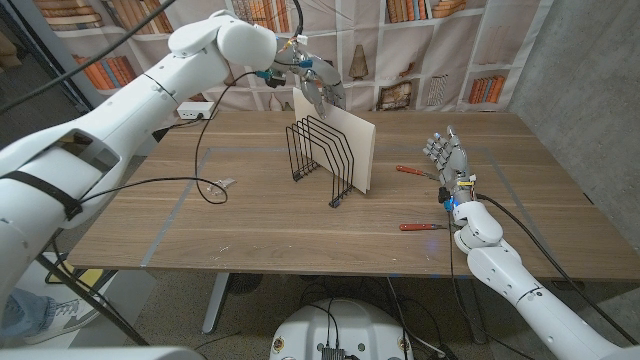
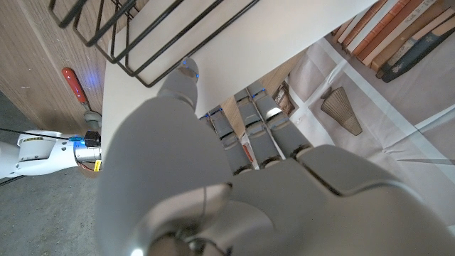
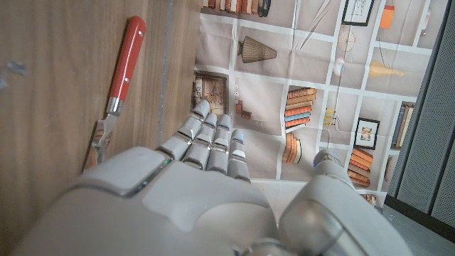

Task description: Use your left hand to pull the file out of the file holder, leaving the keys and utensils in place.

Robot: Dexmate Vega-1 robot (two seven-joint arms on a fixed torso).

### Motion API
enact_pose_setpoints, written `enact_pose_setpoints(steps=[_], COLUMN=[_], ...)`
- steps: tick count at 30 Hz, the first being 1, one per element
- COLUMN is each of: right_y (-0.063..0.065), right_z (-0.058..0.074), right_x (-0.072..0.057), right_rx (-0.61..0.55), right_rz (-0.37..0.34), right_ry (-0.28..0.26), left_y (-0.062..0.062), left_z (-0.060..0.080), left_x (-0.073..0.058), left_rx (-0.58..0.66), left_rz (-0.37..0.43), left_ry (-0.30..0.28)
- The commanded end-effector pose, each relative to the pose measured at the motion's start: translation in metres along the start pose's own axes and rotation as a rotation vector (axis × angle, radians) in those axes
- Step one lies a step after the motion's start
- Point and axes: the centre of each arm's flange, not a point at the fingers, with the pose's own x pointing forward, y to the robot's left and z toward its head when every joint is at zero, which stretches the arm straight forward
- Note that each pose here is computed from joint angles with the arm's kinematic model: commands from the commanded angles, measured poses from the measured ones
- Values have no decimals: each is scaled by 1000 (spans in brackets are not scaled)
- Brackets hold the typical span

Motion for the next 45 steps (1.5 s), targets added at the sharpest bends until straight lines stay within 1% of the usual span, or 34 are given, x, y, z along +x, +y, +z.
enact_pose_setpoints(steps=[1,8,13,19,22,27,32,39,45], right_y=[2,0,-2,-3,-4,-6,-7,-5,-5], right_z=[2,4,3,1,-4,-5,-2,1,1], right_x=[2,0,0,1,2,2,3,4,4], right_rx=[-4,-5,-2,4,92,104,93,78,76], right_rz=[-1,-7,-7,-4,5,-12,-11,-4,-3], right_ry=[-1,-1,2,4,-16,-28,-35,-40,-41], left_y=[-6,-6,-3,-3,-5,-9,-10,-2,4], left_z=[-3,-3,-1,0,-2,-2,0,1,2], left_x=[7,10,11,14,16,20,22,16,12], left_rx=[-35,-46,-38,-31,-42,-51,-45,-47,-53], left_rz=[-4,3,10,10,0,-3,-4,28,37], left_ry=[-12,-11,-5,3,7,11,12,23,24])
